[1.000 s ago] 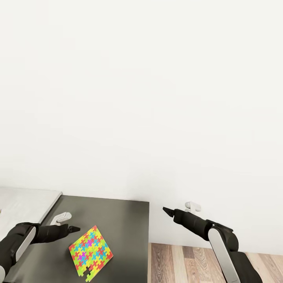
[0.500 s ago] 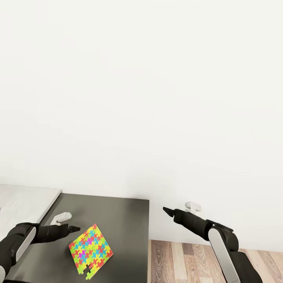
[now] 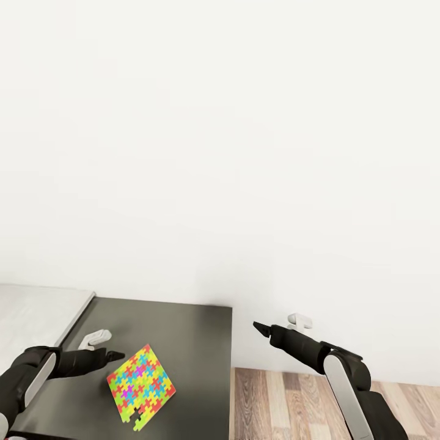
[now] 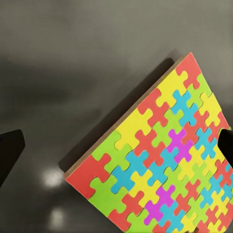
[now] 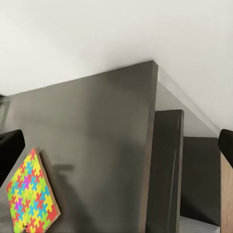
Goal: Put all the toys in the child's room - the three board games (two on the bed and one on the table), the two jigsaw puzzles on the table, and the tennis ball on the table - inside the toy box on the table in the child's room.
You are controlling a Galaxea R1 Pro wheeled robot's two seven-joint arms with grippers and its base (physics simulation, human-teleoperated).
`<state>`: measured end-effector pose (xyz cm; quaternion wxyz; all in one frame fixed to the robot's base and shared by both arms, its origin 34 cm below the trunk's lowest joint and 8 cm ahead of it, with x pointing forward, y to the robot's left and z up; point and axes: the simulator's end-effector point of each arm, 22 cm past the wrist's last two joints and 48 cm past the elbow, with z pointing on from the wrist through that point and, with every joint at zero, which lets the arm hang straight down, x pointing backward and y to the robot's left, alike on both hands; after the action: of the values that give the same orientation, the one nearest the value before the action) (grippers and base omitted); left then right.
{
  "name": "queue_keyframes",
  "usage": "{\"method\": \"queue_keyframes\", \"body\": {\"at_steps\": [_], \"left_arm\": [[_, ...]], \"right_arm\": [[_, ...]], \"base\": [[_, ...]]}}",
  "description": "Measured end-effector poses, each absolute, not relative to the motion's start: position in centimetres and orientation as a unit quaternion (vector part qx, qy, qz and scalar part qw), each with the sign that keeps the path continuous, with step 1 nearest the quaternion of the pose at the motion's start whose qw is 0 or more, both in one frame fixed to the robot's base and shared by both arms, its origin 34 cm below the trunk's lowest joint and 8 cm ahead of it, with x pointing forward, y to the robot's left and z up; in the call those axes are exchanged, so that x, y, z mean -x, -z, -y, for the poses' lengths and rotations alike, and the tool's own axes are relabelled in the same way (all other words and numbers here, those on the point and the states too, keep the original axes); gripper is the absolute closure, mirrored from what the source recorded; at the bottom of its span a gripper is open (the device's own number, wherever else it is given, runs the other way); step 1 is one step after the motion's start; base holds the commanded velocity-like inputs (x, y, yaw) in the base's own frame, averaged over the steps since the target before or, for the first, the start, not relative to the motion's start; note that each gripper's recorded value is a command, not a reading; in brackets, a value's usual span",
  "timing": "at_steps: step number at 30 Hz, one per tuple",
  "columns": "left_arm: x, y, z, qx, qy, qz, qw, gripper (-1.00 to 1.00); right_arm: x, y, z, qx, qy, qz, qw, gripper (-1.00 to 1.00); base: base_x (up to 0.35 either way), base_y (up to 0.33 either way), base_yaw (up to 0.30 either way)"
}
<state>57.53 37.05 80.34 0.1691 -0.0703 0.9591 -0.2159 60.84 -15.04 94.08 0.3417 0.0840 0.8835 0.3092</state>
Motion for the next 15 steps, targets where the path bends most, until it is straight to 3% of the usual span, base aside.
{"method": "queue_keyframes", "body": {"at_steps": [15], "left_arm": [[-57.31, -79.43, -37.04, 0.069, 0.215, -0.96, 0.165, -1.0]], "right_arm": [[-60.76, -93.16, 15.04, -0.086, -0.308, -0.887, 0.334, -1.0]], "base": [[0.0, 0.0, 0.0]]}}
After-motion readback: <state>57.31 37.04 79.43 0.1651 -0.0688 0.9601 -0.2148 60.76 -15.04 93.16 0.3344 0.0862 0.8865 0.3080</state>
